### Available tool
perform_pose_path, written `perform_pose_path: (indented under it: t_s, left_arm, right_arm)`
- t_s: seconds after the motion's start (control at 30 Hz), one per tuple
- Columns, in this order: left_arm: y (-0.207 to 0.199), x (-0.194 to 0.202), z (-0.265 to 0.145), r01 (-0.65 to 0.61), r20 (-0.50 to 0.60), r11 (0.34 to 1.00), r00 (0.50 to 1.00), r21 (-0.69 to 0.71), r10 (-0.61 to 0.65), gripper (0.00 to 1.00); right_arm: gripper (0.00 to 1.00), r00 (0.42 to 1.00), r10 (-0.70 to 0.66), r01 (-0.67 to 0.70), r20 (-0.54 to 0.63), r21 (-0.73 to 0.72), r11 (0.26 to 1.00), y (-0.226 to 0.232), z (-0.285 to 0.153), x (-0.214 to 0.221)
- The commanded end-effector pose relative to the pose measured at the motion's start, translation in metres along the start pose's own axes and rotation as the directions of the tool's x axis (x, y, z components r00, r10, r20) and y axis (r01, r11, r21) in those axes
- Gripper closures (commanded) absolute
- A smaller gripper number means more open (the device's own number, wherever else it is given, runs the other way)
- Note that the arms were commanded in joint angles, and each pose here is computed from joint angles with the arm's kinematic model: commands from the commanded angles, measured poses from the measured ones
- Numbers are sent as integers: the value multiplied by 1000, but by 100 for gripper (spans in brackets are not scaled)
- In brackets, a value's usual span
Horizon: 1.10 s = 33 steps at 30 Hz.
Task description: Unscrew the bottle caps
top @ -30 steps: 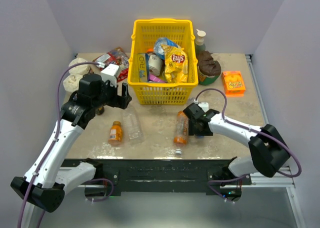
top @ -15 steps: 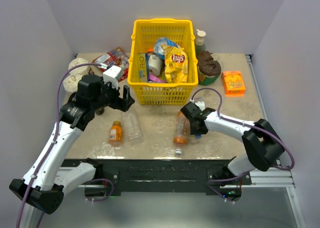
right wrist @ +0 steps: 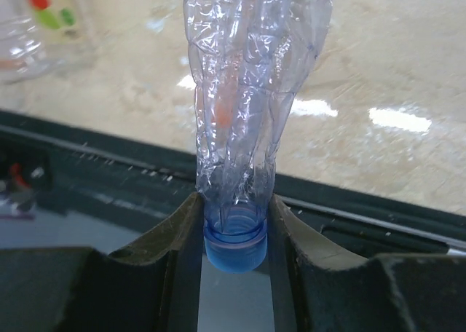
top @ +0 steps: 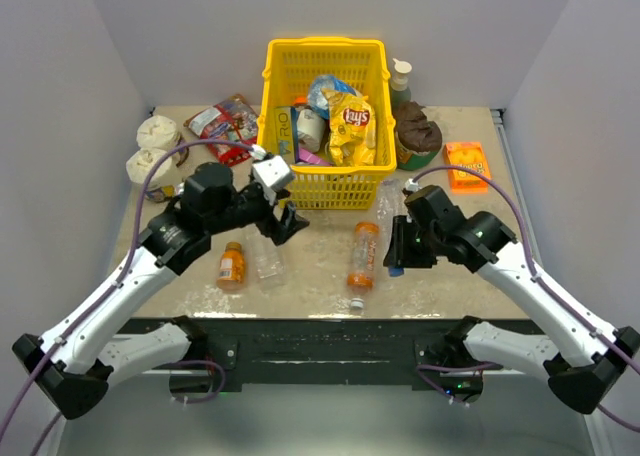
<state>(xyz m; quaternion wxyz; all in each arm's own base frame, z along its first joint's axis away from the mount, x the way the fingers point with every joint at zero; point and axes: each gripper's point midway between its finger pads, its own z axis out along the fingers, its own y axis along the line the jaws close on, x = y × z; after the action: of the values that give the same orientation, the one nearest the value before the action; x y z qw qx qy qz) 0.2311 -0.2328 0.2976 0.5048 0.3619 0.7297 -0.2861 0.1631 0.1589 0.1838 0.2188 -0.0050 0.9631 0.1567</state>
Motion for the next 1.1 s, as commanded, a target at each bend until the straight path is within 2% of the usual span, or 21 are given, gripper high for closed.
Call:
perform_pose_path:
  t_s: [0.0, 0.13, 0.2, 0.37, 0.43, 0.5, 0.63, 0.7, 0.9, 1.07]
  left_arm:
    - [-52, -18, 28, -239, 82, 960, 970, 145, 229, 18]
    - [-74, 8, 44, -368, 61, 922, 930, 122, 363, 17]
    - [-88, 10, 44, -408, 98, 902, 912, 141, 398, 16]
    - [-128, 35, 40, -461, 109, 843, 887, 277, 449, 15]
    - [-133, 42, 40, -506, 98, 819, 861, 271, 499, 14]
    - [-143, 46, 40, -561, 104, 785, 825, 264, 555, 14]
    - [-137, 39, 42, -637, 97, 758, 771, 143, 630, 13]
    - [-141, 39, 41, -673, 115, 727, 740, 140, 663, 13]
    - [-152, 47, 52, -697, 114, 688, 715, 201, 690, 12]
    - [-167, 57, 58, -694, 134, 663, 712, 280, 689, 11]
  right_arm:
    - [93, 975, -2, -38, -224, -174, 984, 28, -46, 41]
    - [94, 946, -29, -76, -324, -306, 949, 49, -73, 58]
    - [94, 927, -44, -106, -373, -373, 922, 59, -87, 67]
    - [95, 894, -76, -170, -442, -490, 855, 76, -109, 80]
    - [97, 870, -99, -207, -484, -540, 816, 84, -119, 87]
    - [99, 858, -110, -220, -501, -552, 804, 86, -121, 89]
    - [99, 838, -140, -213, -527, -552, 807, 87, -122, 90]
    - [99, 833, -157, -201, -530, -554, 808, 87, -122, 90]
    - [100, 808, -194, -195, -557, -563, 803, 88, -121, 92]
    - [100, 789, -227, -189, -572, -576, 795, 89, -123, 93]
